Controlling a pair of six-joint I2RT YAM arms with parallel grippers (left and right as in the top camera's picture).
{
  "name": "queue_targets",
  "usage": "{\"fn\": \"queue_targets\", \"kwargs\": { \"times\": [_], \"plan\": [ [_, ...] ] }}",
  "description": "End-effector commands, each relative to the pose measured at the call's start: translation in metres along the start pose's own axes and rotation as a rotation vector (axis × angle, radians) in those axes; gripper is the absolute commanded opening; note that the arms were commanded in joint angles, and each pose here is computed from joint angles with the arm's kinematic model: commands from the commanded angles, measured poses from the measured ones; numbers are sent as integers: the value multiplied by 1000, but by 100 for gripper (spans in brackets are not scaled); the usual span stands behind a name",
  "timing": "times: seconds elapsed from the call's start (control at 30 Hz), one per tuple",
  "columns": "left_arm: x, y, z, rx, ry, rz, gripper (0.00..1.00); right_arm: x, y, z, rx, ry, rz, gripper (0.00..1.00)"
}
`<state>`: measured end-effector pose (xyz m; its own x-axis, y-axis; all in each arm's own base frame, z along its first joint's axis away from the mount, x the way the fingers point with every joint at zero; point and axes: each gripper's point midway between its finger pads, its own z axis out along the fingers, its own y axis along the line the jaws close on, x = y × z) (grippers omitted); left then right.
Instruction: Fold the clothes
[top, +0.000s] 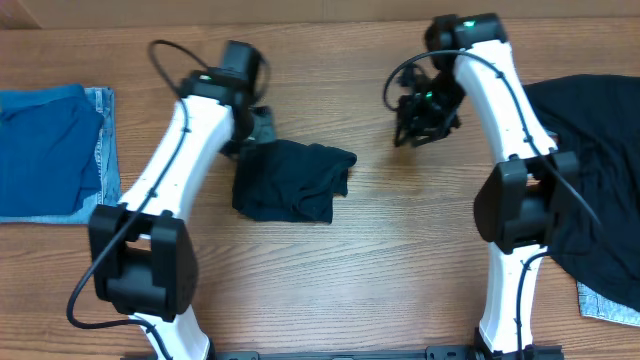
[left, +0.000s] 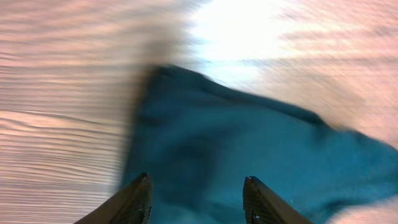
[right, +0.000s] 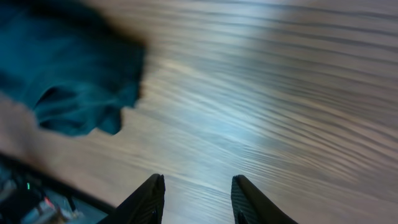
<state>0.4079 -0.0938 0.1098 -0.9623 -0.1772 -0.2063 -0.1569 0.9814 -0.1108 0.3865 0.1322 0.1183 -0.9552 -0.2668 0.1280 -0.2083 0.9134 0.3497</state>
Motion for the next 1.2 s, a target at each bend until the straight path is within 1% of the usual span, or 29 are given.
{"fn": "queue_targets", "kwargs": {
  "times": [0.0,0.07,0.1,0.17,0.2,0.3,0.4,0.47,0.57,0.73,0.83,0.97,1.17],
  "plan": [
    [-26,43,-9,-39,-56,0,52,5,60,2,-14,-9,-248,38],
    [-33,59,-10,-47,-69,-16,52,10,74,12,56,16,-307,38],
    [-39,78,-12,-49,-78,-65,53,14,91,21,98,29,-359,38],
    [-44,96,-13,-11,-77,-125,53,16,105,29,151,34,-398,38],
    [-45,104,-15,31,-74,-157,53,14,112,34,211,18,-413,38],
    [-49,123,-20,129,-74,-183,53,5,129,42,360,-47,-462,38],
    [-47,135,-22,144,-71,-192,54,-6,158,50,426,-138,-553,40],
    [-47,139,-22,142,-70,-188,54,-9,177,60,439,-173,-629,43],
    [-47,139,-22,141,-71,-187,54,-4,196,83,439,-168,-729,46],
    [-47,140,-22,136,-73,-187,54,7,212,124,435,-160,-803,48],
    [-49,144,-22,132,-79,-186,55,6,216,136,439,-189,-781,49],
    [-52,151,-24,129,-97,-200,56,-8,220,134,455,-265,-737,49],
    [-54,167,-25,122,-109,-238,56,-23,231,131,442,-344,-741,49]
  ]
}}
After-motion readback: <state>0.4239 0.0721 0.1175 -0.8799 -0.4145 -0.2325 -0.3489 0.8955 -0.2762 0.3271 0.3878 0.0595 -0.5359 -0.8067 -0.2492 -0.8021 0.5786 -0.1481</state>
